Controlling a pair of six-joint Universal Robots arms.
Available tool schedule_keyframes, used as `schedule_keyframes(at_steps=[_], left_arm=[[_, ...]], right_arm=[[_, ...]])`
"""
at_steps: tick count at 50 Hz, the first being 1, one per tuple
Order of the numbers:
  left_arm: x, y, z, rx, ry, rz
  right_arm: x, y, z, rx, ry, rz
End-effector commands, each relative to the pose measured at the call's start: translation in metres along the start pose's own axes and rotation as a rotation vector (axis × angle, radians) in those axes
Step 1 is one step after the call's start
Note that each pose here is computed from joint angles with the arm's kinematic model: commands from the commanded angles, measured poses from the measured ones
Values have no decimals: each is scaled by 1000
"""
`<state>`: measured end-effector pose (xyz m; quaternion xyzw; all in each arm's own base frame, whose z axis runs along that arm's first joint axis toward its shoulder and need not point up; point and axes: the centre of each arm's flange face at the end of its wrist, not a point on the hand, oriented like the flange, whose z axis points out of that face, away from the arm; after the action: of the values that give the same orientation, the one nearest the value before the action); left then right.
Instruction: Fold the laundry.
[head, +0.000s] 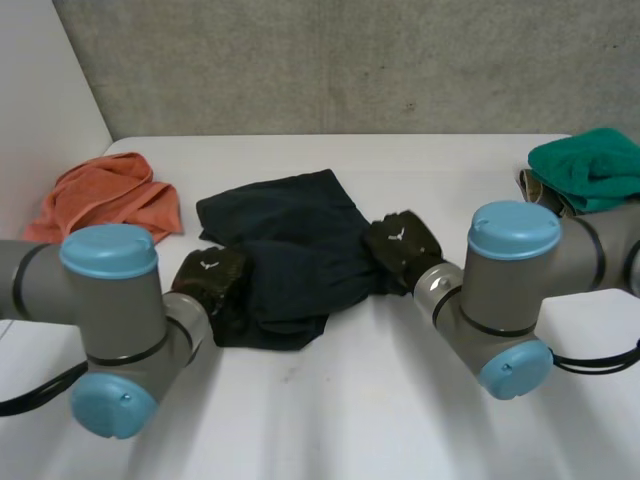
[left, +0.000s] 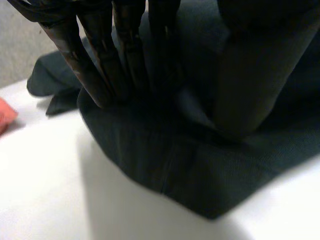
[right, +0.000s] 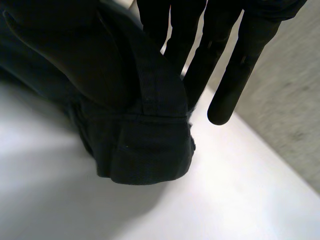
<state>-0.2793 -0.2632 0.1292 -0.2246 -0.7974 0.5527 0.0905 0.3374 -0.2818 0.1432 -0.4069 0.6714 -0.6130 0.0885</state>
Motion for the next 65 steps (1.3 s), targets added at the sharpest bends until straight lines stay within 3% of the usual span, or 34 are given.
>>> schedule_keyframes(at_steps=[1, 9, 14, 17, 20, 26, 32, 43, 50, 65], left_arm=[[12, -17, 9, 133, -37, 84], [0, -62, -5, 278, -90, 206], [0, -140, -72, 460, 0, 210], [-1, -149, -88, 438, 63, 211], [-5, -143, -86, 381, 80, 189], [-4, -85, -65, 88, 90, 60], [2, -39, -73, -99, 78, -63], [30, -12, -85, -158, 141, -164], [47, -2, -78, -197, 170, -160], [74, -2, -43, -30, -78, -197]], right_arm=[[22, -41, -23, 95, 64, 65], [56, -73, -59, 5, 93, 26], [83, -114, -91, 25, 137, -56], [91, -133, -105, 51, 152, -78], [88, -135, -109, 23, 130, -76], [71, -109, -97, -104, 56, -55], [66, -102, -89, -149, 99, -71], [47, -136, -106, -40, 142, -116], [39, -144, -112, -23, 139, -126], [36, -163, -122, 19, 174, -101]])
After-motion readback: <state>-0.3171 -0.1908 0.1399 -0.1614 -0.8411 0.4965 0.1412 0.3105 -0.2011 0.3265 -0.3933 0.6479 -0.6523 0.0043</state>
